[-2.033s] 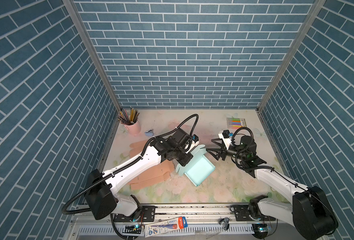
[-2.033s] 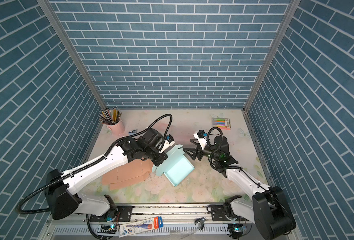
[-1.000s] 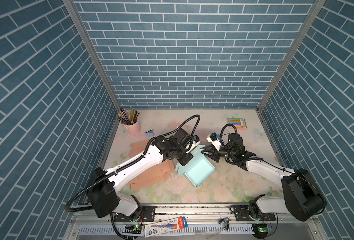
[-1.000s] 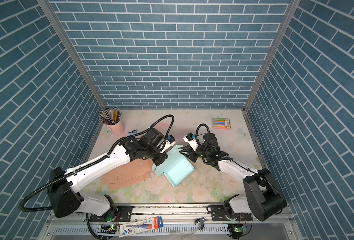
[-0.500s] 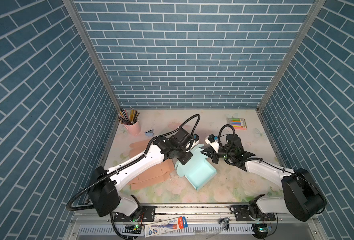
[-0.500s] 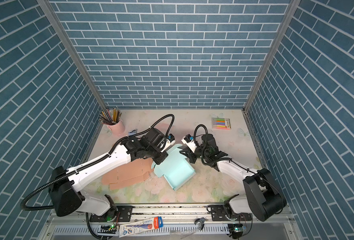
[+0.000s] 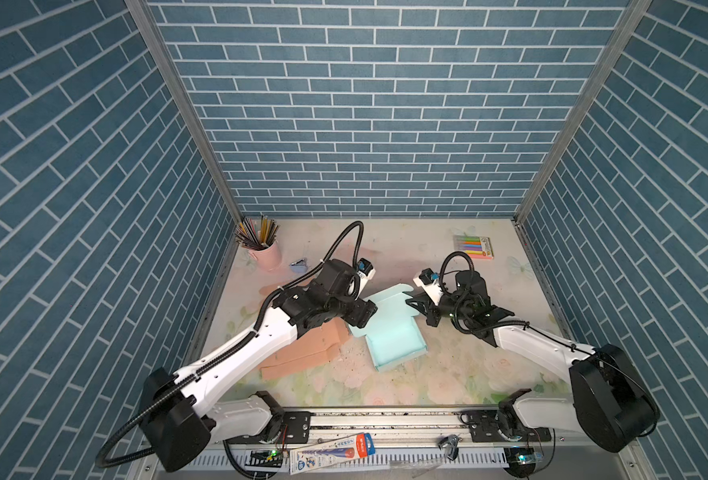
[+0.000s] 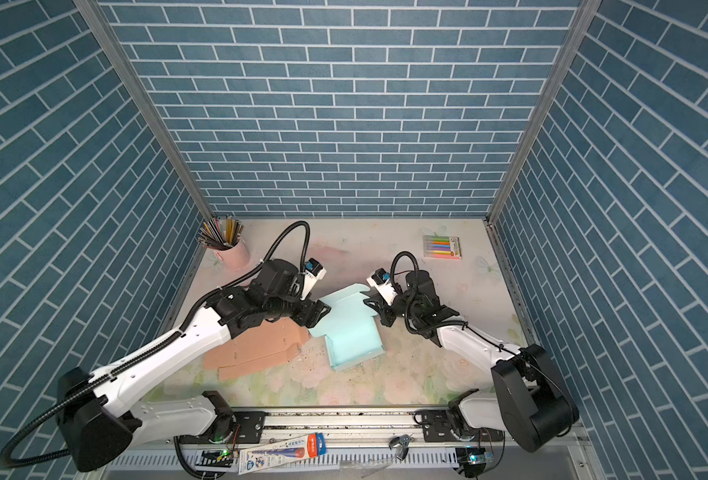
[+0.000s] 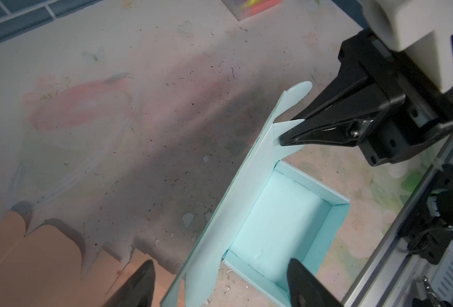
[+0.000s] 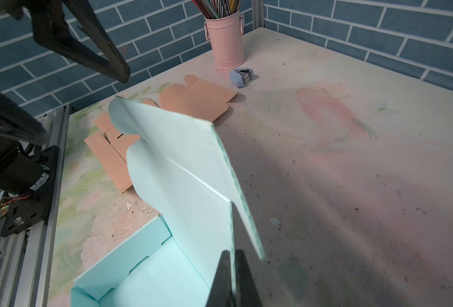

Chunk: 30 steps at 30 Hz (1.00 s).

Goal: Fold the paper box

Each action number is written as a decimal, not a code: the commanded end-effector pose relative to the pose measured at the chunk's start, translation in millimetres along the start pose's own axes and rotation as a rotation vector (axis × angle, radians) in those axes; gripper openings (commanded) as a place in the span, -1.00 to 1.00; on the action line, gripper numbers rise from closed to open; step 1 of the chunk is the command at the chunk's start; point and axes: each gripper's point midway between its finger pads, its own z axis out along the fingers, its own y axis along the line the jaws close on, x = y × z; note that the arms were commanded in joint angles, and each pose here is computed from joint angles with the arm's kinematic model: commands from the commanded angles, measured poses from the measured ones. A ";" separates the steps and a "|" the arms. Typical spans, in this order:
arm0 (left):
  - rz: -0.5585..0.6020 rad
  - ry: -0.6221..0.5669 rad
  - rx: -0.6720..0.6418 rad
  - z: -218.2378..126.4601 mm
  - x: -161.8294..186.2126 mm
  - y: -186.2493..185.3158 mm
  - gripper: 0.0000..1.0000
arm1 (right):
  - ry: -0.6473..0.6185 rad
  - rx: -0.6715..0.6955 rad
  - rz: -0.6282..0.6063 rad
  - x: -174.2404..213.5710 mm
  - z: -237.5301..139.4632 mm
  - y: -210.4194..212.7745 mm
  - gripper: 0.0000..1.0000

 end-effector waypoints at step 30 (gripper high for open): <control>-0.309 -0.133 0.077 46.3 65.9 18.9 -0.32 | -0.024 0.060 -0.021 -3.5 -3.6 -4.7 -0.94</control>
